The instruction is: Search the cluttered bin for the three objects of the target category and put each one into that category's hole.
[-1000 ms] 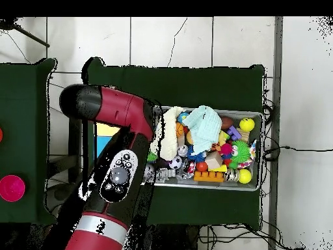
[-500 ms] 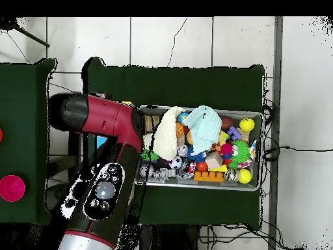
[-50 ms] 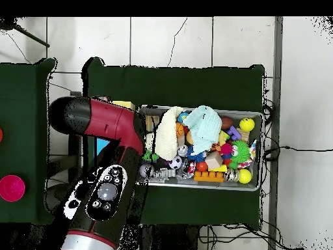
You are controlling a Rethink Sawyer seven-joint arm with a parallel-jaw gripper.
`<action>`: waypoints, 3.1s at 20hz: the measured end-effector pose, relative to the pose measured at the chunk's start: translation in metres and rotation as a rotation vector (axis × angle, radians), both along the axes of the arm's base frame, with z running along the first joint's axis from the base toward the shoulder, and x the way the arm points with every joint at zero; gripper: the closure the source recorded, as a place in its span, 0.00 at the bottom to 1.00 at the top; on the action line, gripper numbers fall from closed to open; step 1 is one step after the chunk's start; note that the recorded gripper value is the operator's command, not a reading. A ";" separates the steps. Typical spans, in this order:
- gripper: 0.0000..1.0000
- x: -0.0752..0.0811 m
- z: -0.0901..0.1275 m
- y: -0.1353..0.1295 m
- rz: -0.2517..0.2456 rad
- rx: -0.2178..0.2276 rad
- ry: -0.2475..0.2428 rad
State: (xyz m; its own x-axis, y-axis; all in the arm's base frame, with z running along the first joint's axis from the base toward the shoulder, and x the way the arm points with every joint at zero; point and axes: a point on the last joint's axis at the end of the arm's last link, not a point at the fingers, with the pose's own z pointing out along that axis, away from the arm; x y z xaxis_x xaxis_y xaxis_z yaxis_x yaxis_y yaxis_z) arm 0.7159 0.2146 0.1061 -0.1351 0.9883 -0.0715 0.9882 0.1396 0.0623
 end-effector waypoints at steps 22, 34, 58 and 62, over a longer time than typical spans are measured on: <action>1.00 0.007 -0.026 -0.026 -0.048 0.008 -0.087; 1.00 0.004 -0.025 -0.028 -0.069 0.031 -0.104; 1.00 -0.008 -0.012 -0.084 -0.018 -0.015 -0.103; 1.00 -0.013 -0.010 -0.117 -0.050 -0.011 -0.087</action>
State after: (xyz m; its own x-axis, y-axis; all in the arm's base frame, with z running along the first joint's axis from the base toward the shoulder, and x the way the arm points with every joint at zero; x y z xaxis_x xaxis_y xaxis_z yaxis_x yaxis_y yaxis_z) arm 0.7025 0.0973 0.0961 -0.0782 0.9927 -0.0913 0.9850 0.0911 0.1465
